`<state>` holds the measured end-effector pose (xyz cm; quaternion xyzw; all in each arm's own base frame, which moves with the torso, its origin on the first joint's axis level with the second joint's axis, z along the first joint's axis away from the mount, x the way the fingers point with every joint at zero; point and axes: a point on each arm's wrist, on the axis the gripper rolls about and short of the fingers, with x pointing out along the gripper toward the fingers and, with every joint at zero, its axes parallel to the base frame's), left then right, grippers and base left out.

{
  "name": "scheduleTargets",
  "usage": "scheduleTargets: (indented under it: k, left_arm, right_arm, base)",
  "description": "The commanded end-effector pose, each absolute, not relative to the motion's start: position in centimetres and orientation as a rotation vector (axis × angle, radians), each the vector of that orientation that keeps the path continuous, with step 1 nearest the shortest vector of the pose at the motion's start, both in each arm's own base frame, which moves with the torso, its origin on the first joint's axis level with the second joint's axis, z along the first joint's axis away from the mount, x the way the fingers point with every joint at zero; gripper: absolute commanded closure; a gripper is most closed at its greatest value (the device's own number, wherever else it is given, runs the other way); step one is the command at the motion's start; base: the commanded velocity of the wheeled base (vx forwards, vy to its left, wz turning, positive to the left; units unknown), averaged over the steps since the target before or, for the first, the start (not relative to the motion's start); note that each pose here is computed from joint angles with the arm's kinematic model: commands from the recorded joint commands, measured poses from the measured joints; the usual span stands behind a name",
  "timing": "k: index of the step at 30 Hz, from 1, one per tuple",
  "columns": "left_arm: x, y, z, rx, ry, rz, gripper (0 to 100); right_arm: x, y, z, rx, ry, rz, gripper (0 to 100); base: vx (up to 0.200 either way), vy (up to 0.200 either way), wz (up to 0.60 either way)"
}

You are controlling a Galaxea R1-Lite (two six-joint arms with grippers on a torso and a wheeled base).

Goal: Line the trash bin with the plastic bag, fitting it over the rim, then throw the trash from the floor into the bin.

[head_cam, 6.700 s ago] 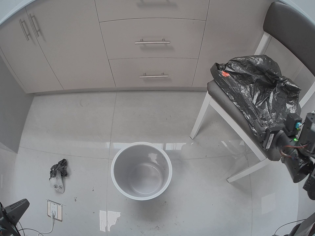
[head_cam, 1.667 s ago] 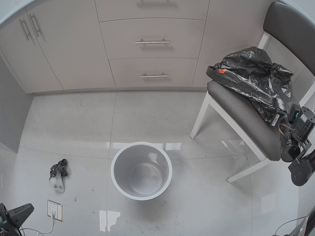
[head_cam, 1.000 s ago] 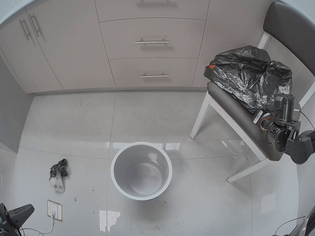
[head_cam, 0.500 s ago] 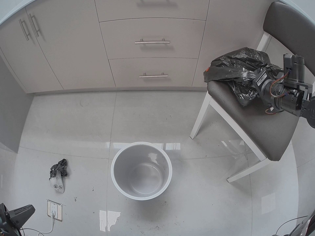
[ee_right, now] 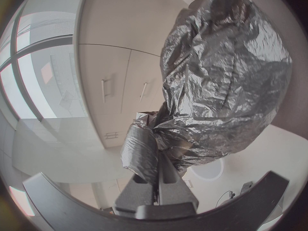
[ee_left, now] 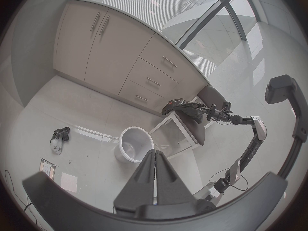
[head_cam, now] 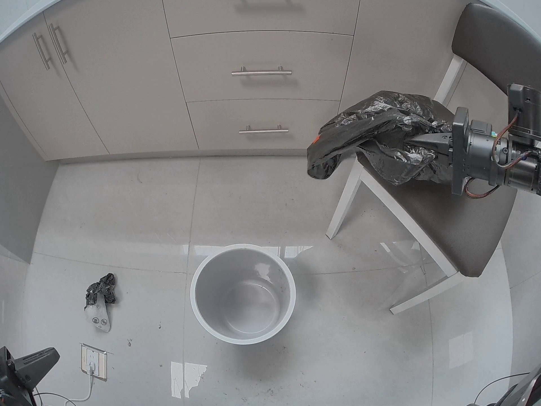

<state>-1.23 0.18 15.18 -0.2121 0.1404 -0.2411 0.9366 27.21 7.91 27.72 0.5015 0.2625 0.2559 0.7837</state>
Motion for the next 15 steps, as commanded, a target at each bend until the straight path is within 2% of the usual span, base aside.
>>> scheduleTargets:
  k: [1,3,6,7,10,15]
  left_arm:
    - [0.5,-0.6,15.6,-0.429,0.354,-0.516,100]
    - [1.7,-1.2,16.0,-0.426,0.363,-0.517,100]
    - [1.8,-1.2,16.0,-0.425,0.366,-0.516,100]
    - [4.6,-2.5,17.2,-0.415,0.354,-0.514,100]
    - [7.1,-3.7,18.5,-0.401,0.331,-0.52,100]
    - [10.4,-5.5,19.0,-0.311,0.389,-0.526,100]
  right_arm:
    - [24.4,8.3,29.7,1.074,0.563,0.676,100]
    - [23.8,8.7,29.7,1.055,0.588,0.726,100]
    - [23.7,8.7,29.7,1.054,0.59,0.729,100]
    - [22.6,9.7,29.2,1.013,0.625,0.788,100]
    - [21.0,11.0,29.2,0.957,0.645,0.866,100]
    - [19.2,12.2,29.5,0.85,0.623,0.966,100]
  base:
    - [0.0,0.0,0.0]
    - [0.0,0.0,0.0]
    - [0.0,0.0,0.0]
    - [0.0,0.0,0.0]
    - [0.0,0.0,0.0]
    - [0.0,0.0,0.0]
